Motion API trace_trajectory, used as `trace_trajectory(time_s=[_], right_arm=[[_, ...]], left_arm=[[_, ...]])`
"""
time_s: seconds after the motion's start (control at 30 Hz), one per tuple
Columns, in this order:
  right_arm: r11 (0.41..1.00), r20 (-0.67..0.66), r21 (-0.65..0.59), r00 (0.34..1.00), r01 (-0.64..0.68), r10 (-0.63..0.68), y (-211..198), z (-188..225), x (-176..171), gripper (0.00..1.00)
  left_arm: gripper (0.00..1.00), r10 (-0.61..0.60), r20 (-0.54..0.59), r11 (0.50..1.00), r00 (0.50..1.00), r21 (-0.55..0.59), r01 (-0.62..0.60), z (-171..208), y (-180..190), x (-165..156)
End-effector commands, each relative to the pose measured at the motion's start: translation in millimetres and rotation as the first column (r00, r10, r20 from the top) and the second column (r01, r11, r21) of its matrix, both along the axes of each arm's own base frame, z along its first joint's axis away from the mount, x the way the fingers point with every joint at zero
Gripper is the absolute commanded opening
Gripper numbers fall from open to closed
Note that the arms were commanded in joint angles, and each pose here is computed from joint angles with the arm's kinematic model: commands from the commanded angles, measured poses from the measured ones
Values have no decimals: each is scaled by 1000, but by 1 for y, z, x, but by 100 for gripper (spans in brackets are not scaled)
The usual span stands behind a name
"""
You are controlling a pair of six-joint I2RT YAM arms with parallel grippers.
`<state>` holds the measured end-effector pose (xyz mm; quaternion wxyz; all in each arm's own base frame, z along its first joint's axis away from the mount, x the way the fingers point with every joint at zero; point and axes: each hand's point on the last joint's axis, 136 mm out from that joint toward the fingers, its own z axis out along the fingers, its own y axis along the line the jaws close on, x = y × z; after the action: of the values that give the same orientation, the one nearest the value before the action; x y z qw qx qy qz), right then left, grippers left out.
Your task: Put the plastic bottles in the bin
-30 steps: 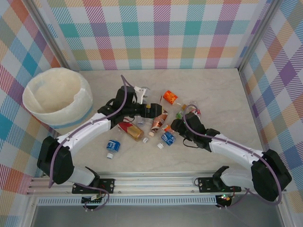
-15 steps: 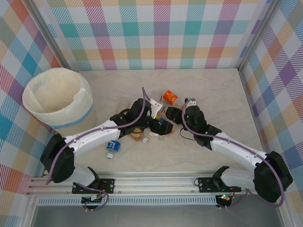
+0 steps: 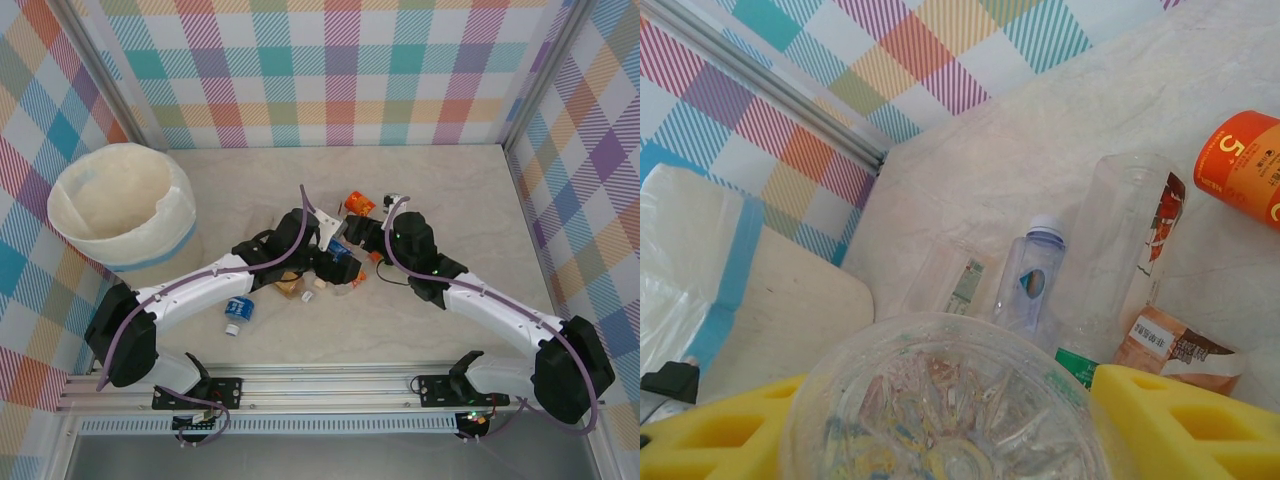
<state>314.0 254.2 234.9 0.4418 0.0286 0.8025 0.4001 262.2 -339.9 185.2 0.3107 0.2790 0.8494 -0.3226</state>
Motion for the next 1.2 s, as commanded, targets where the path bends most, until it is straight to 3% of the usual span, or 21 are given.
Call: trace_trajectory(time_s=[0.0,0.27,0.47,0.57,0.6,0.83,1.07,1.17], right_arm=[[990,122,69,986,-125,116,24,47,-10,65],[991,121,62,986,-122,114,24,45,-8,76],[995,122,15,988,-97,94,18,47,-7,86],[998,127,-2,990,-68,68,12,48,-6,100],[999,127,-9,991,-50,50,9,48,-5,100],[958,45,-90,962,271,-268,-50,15,10,100],[929,4,-122,937,348,-351,-69,-6,12,100],[927,3,-139,937,347,-351,-68,-9,15,100]], left_arm=[[83,-45,7,999,999,4,45,2,-4,-7],[67,15,83,1000,996,-28,-12,18,7,1],[65,93,113,995,989,-33,-90,27,20,12],[64,165,151,986,975,-7,-166,30,32,22],[64,195,165,980,967,3,-198,32,38,26],[61,381,295,909,876,52,-413,57,87,49],[61,511,403,830,759,-1,-558,116,148,61],[61,598,429,769,677,-70,-635,156,188,60]])
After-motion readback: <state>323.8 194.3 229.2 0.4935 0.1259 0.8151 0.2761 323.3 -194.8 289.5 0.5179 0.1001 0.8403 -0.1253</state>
